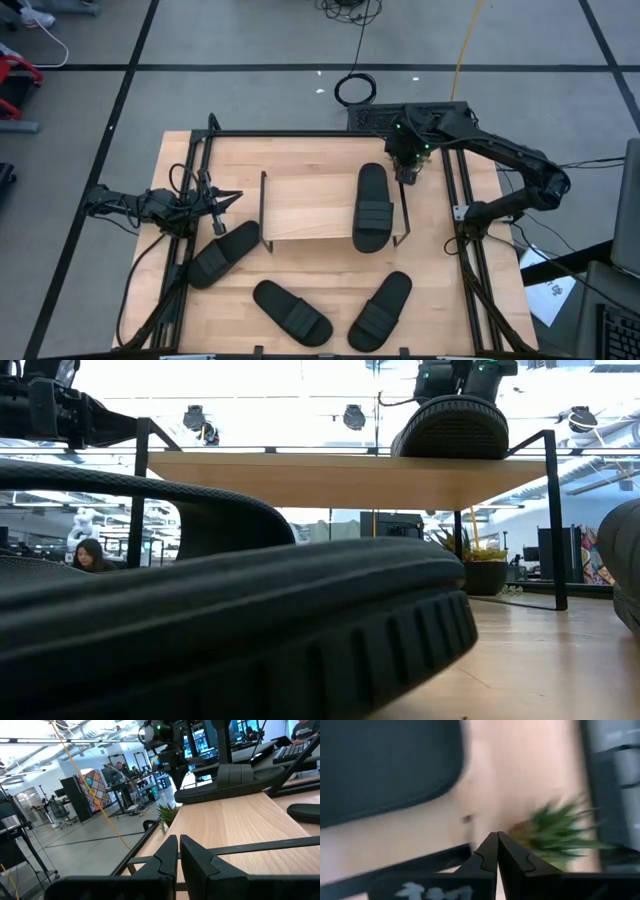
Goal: Pick and place slides into the shelf
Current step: Put the black slide on the shelf
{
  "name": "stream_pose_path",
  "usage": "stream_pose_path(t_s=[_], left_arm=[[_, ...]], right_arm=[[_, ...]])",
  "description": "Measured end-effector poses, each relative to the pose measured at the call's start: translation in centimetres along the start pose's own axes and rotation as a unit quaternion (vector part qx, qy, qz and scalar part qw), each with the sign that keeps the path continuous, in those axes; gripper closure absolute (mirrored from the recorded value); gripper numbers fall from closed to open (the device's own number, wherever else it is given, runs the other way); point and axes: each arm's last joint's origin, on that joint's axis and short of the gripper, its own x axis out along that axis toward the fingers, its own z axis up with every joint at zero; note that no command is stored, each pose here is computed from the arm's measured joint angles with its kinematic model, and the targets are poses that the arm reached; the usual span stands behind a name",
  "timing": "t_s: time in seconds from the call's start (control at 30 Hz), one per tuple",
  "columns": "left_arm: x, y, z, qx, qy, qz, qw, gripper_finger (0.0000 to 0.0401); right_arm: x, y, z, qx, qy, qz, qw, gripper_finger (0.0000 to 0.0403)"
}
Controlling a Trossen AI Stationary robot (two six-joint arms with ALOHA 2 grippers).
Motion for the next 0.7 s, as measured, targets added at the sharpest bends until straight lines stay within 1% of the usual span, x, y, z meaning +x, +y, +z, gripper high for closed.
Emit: stream_pose_path(t_s=[0.07, 0.13, 0.33, 0.4, 0.5, 0.57, 0.63, 0.7], left_arm=[[0.0, 0.0, 0.0, 0.0, 0.0, 0.0, 1.0, 0.0375], [0.0, 0.0, 0.0, 0.0, -0.001, 0.0, 1.0, 0.0375], [0.0, 0.0, 0.0, 0.0, -0.001, 0.0, 1.0, 0.0375], [0.0, 0.0, 0.0, 0.0, -0.001, 0.0, 1.0, 0.0375], [0.0, 0.0, 0.0, 0.002, -0.001, 0.001, 1.0, 0.0375], [0.0, 0.0, 0.0, 0.002, -0.001, 0.0, 1.0, 0.0375], [0.0, 0.0, 0.0, 0.002, -0.001, 0.0, 1.0, 0.0375], [0.0, 0.0, 0.0, 0.003, -0.001, 0.001, 1.0, 0.0375]], right_arm=[[-0.7, -0.2, 0.0, 0.004, -0.012, -0.047, 0.999, 0.0403], [-1.8, -0.3, -0.2, 0.007, -0.038, -0.072, 0.997, 0.0403], [-6.4, 0.3, -2.0, 0.012, -0.129, -0.104, 0.986, 0.0403], [-8.3, 0.7, -3.0, 0.017, -0.168, -0.103, 0.98, 0.0403], [-10.6, 1.7, -4.6, 0.004, -0.233, -0.052, 0.971, 0.0403], [-11.9, 2.5, -5.6, -0.018, -0.284, 0.009, 0.958, 0.0403], [-13.1, 3.5, -6.7, -0.056, -0.336, 0.081, 0.937, 0.0403], [-13.7, 4.3, -7.7, -0.096, -0.378, 0.144, 0.909, 0.0403]])
